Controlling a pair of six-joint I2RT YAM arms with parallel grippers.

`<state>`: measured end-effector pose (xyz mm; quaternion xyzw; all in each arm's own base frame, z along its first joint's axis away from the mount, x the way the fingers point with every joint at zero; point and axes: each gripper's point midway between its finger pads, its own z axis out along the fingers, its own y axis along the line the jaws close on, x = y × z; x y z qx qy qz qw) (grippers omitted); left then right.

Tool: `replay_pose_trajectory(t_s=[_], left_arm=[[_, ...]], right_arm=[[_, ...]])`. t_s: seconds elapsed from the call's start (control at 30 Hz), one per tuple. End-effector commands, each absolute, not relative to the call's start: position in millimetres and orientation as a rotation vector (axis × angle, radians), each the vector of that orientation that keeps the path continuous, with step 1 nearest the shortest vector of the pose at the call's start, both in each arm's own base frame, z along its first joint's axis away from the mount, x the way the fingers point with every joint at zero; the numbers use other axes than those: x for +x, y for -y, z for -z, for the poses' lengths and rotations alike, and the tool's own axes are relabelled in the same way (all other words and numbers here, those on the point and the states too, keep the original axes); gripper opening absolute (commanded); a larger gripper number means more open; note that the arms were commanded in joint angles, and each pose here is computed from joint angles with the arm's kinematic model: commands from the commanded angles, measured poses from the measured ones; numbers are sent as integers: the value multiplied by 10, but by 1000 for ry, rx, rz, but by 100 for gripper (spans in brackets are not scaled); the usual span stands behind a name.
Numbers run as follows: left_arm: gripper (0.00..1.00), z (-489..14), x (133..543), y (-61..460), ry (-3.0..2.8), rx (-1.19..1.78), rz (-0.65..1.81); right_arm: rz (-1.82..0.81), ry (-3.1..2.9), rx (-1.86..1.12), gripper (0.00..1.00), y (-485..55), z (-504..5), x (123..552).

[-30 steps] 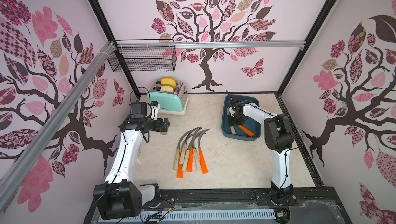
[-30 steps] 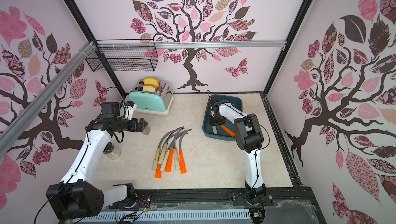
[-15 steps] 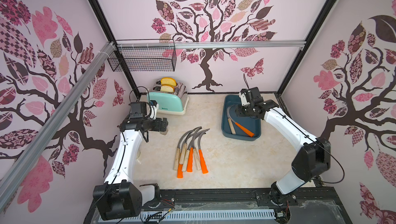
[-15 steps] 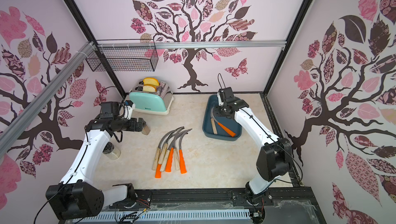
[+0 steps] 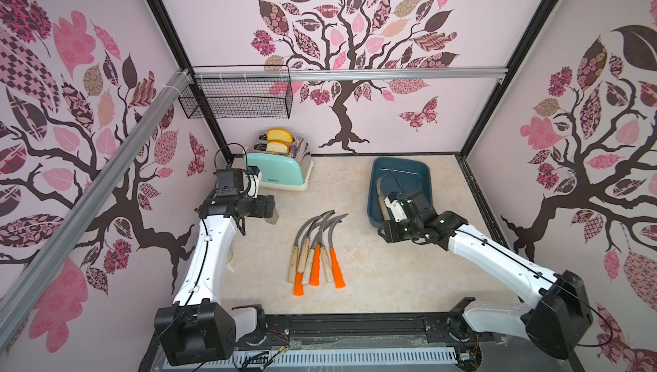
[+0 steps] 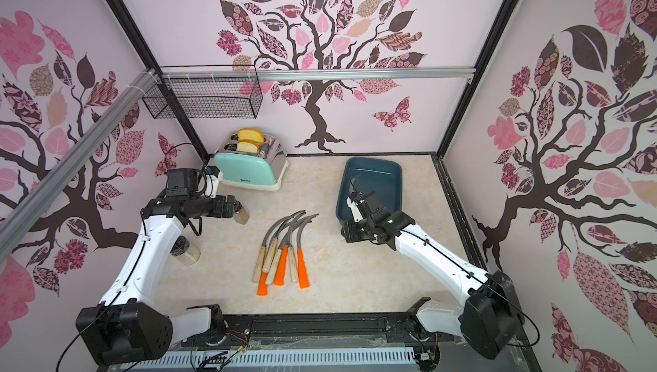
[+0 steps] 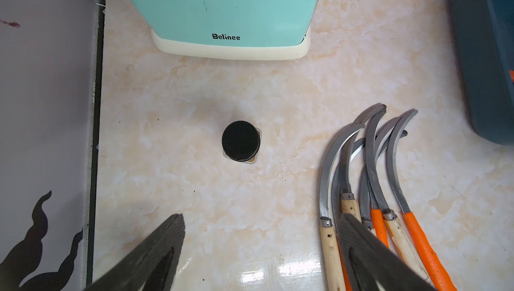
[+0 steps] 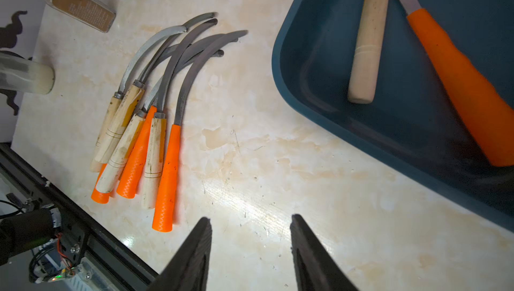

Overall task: Put small sickles into storage boxes
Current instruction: Pick up the sickle at the center of the board.

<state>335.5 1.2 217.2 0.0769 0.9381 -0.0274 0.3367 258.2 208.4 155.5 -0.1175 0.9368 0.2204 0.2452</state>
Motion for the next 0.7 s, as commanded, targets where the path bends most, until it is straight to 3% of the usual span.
replay_pose_trajectory(t_s=[0.0, 0.23, 0.67], left_arm=[[93, -2288, 3341, 49, -2425, 258, 86], [98, -2391, 3280, 124, -2401, 261, 138], [98, -2489, 3239, 180, -2380, 220, 186]], right_arm=[[-664, -2545, -327, 50, -2220, -1640, 2470], [-621, -2583, -452, 51, -2505, -1502, 2154], [-577, -2634, -526, 51, -2725, -1301, 1892]])
